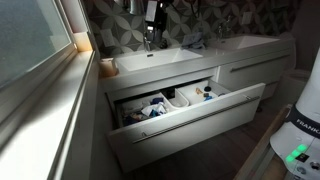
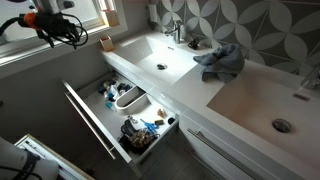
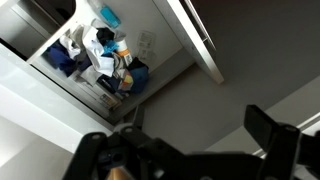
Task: Place the orange box between the sinks
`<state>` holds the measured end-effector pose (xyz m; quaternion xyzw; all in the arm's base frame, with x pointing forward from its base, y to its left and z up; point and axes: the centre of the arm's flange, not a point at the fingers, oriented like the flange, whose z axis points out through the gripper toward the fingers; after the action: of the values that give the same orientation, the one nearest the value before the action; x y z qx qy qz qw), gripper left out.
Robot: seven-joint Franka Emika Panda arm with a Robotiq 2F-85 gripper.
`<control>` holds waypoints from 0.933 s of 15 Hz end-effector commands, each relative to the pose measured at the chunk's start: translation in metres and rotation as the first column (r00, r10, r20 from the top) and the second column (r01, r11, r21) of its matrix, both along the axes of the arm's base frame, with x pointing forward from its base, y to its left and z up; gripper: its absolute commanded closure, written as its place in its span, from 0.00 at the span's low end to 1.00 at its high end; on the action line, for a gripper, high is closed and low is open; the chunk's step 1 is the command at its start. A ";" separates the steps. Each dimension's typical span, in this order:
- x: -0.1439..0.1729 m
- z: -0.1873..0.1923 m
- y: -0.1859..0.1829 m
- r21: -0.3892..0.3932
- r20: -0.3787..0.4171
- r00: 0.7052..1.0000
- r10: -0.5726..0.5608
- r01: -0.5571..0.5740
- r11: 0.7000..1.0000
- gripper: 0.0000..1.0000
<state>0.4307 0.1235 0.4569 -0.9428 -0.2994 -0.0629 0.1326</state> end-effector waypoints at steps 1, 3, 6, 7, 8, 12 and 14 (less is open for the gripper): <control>0.071 -0.001 0.008 0.072 0.083 0.989 -0.124 0.118 0.990 0.00; 0.105 -0.002 0.003 0.119 0.101 0.965 -0.243 0.231 0.966 0.00; 0.146 -0.010 -0.005 0.173 0.071 0.917 -0.392 0.376 0.910 0.00; 0.158 -0.014 -0.006 0.191 0.050 0.899 -0.435 0.419 0.888 0.00; 0.165 -0.016 -0.005 0.206 0.027 0.907 -0.421 0.407 0.890 0.00; 0.153 -0.025 -0.011 0.179 0.043 0.915 -0.402 0.389 0.904 0.00; 0.155 -0.025 -0.009 0.181 0.042 0.913 -0.405 0.391 0.902 0.00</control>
<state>0.5857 0.1143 0.4323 -0.9662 -0.0990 -0.1507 0.1845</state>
